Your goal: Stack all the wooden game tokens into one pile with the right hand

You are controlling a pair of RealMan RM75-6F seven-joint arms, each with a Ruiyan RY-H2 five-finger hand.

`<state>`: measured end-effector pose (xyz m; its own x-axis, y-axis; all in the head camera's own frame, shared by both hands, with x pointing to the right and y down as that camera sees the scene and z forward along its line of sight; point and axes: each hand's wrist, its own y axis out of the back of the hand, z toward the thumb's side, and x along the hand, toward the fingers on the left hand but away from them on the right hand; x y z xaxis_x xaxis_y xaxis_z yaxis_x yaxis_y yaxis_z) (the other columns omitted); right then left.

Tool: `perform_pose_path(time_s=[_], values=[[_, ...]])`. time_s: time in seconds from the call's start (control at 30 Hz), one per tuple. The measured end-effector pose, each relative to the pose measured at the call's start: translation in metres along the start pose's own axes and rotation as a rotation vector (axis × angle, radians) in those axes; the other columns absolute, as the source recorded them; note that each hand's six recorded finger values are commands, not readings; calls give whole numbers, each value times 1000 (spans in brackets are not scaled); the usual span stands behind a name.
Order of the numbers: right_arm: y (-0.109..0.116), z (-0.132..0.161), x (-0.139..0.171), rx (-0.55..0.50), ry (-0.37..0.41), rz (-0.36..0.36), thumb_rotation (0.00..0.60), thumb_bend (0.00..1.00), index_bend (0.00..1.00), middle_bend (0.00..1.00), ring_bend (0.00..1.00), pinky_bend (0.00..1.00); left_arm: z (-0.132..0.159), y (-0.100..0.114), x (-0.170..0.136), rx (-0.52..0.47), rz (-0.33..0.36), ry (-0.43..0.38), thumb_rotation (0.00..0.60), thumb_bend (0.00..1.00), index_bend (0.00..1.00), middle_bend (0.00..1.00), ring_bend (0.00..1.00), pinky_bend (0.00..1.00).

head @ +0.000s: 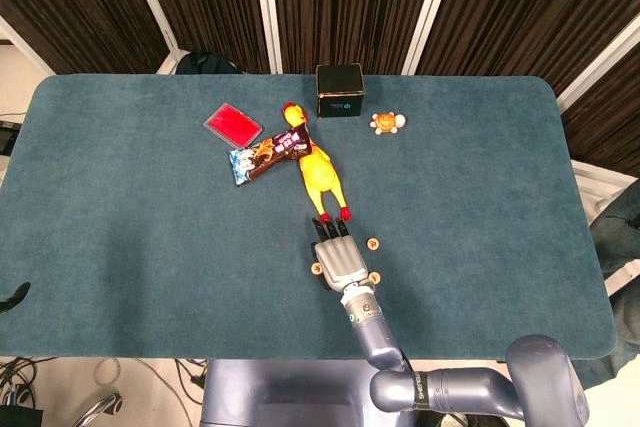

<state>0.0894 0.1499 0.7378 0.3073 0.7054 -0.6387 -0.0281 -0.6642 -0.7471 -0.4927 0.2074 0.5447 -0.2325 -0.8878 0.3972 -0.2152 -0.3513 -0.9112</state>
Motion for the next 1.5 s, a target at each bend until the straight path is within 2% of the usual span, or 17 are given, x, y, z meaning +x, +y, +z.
perform_pose_path(time_s=[0.13, 0.4, 0.83, 1.5], values=[[9, -2, 4, -11, 3, -16, 600, 390, 540, 0, 0, 0, 0, 0, 0, 3, -1, 1, 600, 187, 118, 0, 0, 162], [28, -26, 19, -5, -25, -35, 600, 390, 540, 0, 0, 0, 0, 0, -1, 8, 0, -1, 600, 187, 119, 0, 0, 162], [16, -60, 39, 10, -58, -3, 600, 390, 540, 0, 0, 0, 1, -1, -2, 12, -1, 0, 600, 187, 119, 0, 0, 162], [6, -60, 37, -4, -60, 8, 600, 389, 540, 0, 0, 0, 0, -2, -2, 18, 0, 0, 600, 187, 119, 0, 0, 162]])
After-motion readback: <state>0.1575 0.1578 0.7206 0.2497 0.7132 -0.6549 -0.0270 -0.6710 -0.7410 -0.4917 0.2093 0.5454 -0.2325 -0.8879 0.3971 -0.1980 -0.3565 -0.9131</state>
